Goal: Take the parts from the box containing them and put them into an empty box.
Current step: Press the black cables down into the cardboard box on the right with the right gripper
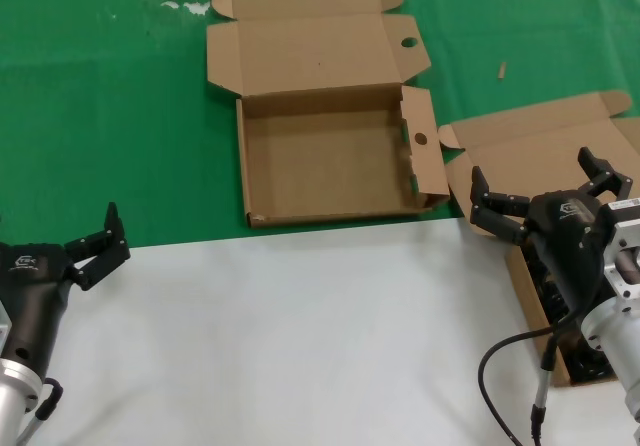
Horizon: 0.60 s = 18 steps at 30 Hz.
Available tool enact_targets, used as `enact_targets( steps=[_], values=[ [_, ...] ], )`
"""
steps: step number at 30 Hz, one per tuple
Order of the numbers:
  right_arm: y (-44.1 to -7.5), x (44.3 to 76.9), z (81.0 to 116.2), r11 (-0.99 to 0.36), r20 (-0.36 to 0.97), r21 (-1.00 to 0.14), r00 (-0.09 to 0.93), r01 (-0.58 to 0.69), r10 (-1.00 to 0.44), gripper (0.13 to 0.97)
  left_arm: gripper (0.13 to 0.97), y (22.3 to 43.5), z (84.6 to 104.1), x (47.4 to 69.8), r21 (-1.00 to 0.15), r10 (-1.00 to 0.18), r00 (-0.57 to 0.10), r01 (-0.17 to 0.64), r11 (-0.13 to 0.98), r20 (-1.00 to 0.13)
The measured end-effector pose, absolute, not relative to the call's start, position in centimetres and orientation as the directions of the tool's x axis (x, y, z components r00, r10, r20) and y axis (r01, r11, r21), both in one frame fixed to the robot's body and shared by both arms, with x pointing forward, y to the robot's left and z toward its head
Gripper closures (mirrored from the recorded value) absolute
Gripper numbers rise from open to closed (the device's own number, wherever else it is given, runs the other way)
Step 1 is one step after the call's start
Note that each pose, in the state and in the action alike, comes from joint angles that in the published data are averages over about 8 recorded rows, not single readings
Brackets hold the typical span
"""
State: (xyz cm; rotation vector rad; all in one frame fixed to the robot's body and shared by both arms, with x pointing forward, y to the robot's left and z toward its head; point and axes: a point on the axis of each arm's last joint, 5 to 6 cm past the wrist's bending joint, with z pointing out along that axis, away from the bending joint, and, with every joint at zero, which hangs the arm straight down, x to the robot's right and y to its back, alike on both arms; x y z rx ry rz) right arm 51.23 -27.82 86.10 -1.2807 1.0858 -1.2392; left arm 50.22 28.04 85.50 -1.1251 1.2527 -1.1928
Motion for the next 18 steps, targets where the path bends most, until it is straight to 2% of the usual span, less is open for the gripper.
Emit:
enact_targets(
  steps=[5, 14, 18],
  values=[
    [-27.82, 51.23, 86.10, -0.089, 0.092, -0.995, 0.069, 0.040, -0.993, 0.130, 0.138, 28.04, 85.50, 50.22, -0.997, -0.997, -0.035, 0.022, 0.070, -0.071],
    [-27.93, 51.25, 86.11, -0.092, 0.094, -0.995, 0.065, 0.040, -0.993, 0.130, 0.202, 28.04, 85.50, 50.22, -0.997, -0.997, -0.035, 0.022, 0.070, -0.071],
    [-28.41, 51.28, 86.28, -0.104, 0.106, -0.994, 0.058, 0.041, -0.993, 0.130, 0.268, 28.04, 85.50, 50.22, -0.997, -0.997, -0.035, 0.022, 0.070, -0.071]
  ],
)
